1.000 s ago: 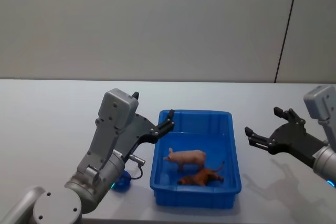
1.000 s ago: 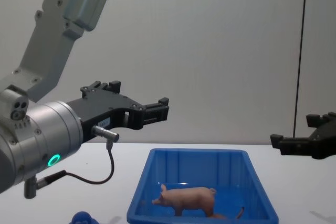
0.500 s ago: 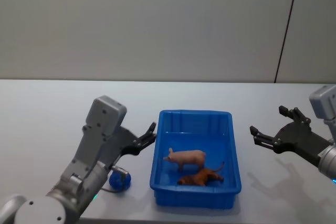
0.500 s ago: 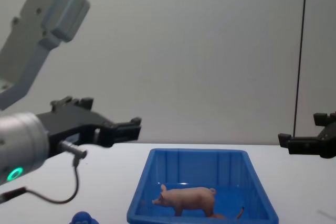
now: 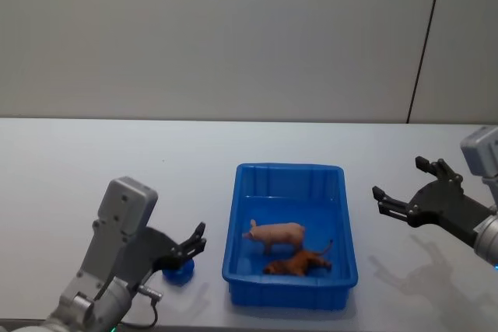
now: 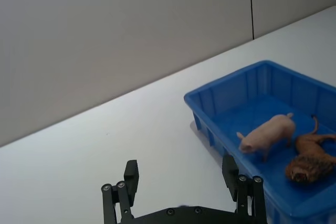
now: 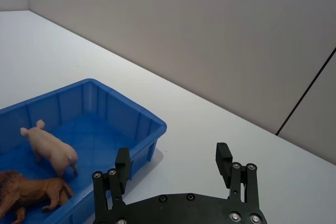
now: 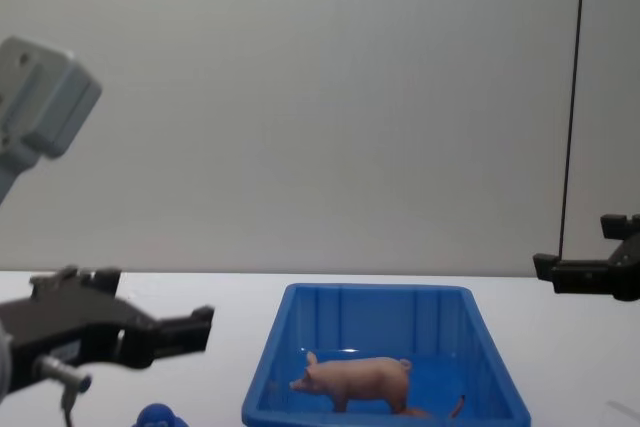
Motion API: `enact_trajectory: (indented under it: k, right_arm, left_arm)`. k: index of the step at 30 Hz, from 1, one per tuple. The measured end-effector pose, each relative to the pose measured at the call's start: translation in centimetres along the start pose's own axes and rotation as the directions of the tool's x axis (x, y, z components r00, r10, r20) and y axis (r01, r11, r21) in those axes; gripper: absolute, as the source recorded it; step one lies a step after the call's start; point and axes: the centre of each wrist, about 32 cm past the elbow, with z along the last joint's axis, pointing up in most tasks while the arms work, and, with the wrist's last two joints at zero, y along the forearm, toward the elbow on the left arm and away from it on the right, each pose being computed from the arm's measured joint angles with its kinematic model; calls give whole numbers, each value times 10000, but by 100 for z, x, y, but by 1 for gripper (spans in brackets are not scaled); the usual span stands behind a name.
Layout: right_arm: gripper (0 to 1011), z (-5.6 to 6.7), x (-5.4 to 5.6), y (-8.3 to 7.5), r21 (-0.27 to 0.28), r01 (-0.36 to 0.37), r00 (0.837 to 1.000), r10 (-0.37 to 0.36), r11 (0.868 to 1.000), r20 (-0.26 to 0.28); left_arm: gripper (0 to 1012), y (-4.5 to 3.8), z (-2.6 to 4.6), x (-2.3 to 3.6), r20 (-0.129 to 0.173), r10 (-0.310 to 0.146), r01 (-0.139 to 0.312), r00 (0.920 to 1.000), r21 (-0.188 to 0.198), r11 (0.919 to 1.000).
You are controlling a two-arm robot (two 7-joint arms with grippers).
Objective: Pick up the two dolls from the table and place them into the box.
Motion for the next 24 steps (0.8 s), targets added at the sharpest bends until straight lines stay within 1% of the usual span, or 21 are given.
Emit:
enact_trajectory:
  k: [2, 3, 5, 6, 8, 9, 10, 11, 12, 13, 16, 17, 21, 24]
  right_arm:
    - [1001, -1, 1, 0, -1, 0, 10000, 0, 10000, 1]
    - [1001, -1, 2, -1, -1, 2, 10000, -2, 10000, 2]
    - [1001, -1, 3, -1, -1, 1, 10000, -1, 10000, 3]
    - [1001, -2, 4, -2, -2, 1, 10000, -1, 10000, 5]
    - [1001, -2, 5, -2, -2, 3, 10000, -3, 10000, 6]
    - [1001, -2, 5, -2, -2, 3, 10000, -3, 10000, 6]
    - [1001, -3, 6, -3, -4, 3, 10000, -3, 10000, 7]
    - [1001, -3, 7, -3, -3, 5, 10000, -5, 10000, 8]
    - [1001, -3, 7, -3, -2, 7, 10000, -7, 10000, 9]
    - [1001, -4, 7, -3, -1, 6, 10000, -6, 10000, 11]
    - [1001, -3, 8, -4, -1, 6, 10000, -6, 10000, 12]
    - [1001, -4, 8, -4, -2, 7, 10000, -7, 10000, 13]
    - [1001, -4, 8, -4, -2, 8, 10000, -8, 10000, 14]
    - [1001, -4, 8, -4, -2, 8, 10000, -8, 10000, 14]
  left_arm:
    - [1003, 13, -41, 10, -79, -12, 13, 10000, 126, 9999]
    - [1003, 20, -76, 20, -147, -38, 41, 9999, 216, 9998]
    - [1003, 24, -112, 31, -227, -82, 89, 9997, 293, 9995]
    - [1003, 26, -150, 42, -291, -120, 131, 9995, 375, 9992]
    - [1003, 26, -193, 56, -353, -155, 172, 9993, 464, 9988]
    - [1003, 23, -228, 69, -414, -217, 239, 9989, 519, 9984]
    - [1003, 23, -228, 69, -414, -217, 239, 9989, 519, 9984]
    - [1003, 20, -262, 83, -460, -250, 277, 9986, 582, 9979]
    - [1003, 19, -280, 89, -478, -271, 300, 9985, 623, 9976]
    - [1003, 12, -318, 103, -532, -336, 372, 9980, 695, 9969]
    - [1003, -1, -359, 123, -593, -452, 497, 9972, 764, 9958]
    - [1003, -14, -389, 139, -632, -526, 577, 9966, 822, 9949]
    - [1003, -54, -462, 183, -728, -812, 879, 9940, 942, 9917]
    - [1003, -74, -493, 203, -773, -985, 1059, 9921, 986, 9895]
